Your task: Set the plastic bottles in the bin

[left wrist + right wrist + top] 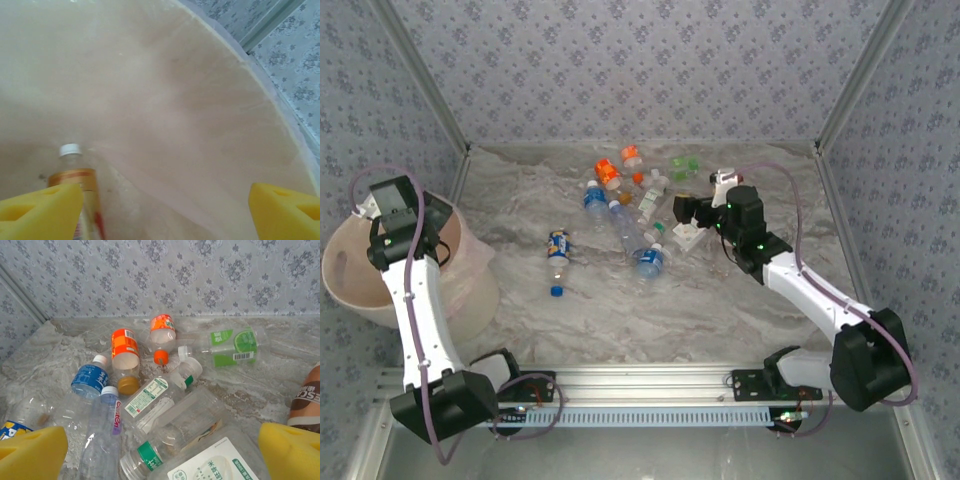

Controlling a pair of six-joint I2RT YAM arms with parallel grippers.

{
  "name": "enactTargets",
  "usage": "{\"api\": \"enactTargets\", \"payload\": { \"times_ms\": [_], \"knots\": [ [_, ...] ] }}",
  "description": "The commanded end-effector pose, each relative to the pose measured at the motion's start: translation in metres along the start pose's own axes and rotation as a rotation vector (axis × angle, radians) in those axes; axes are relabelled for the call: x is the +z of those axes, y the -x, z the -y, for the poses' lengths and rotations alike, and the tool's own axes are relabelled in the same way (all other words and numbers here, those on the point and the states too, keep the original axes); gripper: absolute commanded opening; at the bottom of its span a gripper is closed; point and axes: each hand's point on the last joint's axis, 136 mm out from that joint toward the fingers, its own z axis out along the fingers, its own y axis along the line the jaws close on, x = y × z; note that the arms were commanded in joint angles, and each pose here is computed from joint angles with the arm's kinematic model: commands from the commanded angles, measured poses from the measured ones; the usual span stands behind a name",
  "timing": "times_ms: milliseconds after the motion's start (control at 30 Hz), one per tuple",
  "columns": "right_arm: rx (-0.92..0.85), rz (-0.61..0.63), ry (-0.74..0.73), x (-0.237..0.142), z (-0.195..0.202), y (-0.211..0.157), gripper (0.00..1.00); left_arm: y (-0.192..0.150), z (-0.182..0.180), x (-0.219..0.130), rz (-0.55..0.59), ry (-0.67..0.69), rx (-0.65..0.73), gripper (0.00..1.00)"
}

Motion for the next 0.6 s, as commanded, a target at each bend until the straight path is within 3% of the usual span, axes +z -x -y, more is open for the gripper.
{"api": "enactTargets", "payload": {
  "times_ms": [0, 267, 433, 567],
  "knots": [
    [0.033, -0.048, -0.030, 0.001, 0.002, -0.009, 1.00, 0.008, 0.014, -0.023, 0.015, -0.097, -0.024, 0.87],
    [0.368, -0.243, -0.136, 0.002, 0.010, -0.073, 1.00, 0.018, 0.042, -0.072, 0.053, -0.309, -0.005, 0.97],
    [0.489, -0.313, -0.301, -0.002, 0.023, -0.104, 1.00, 0.010, 0.073, -0.099, 0.020, -0.501, 0.054, 0.98],
    [0.488, -0.406, -0.362, 0.009, 0.027, -0.121, 1.00, -0.007, 0.106, -0.117, -0.009, -0.633, 0.155, 0.98]
  ]
}}
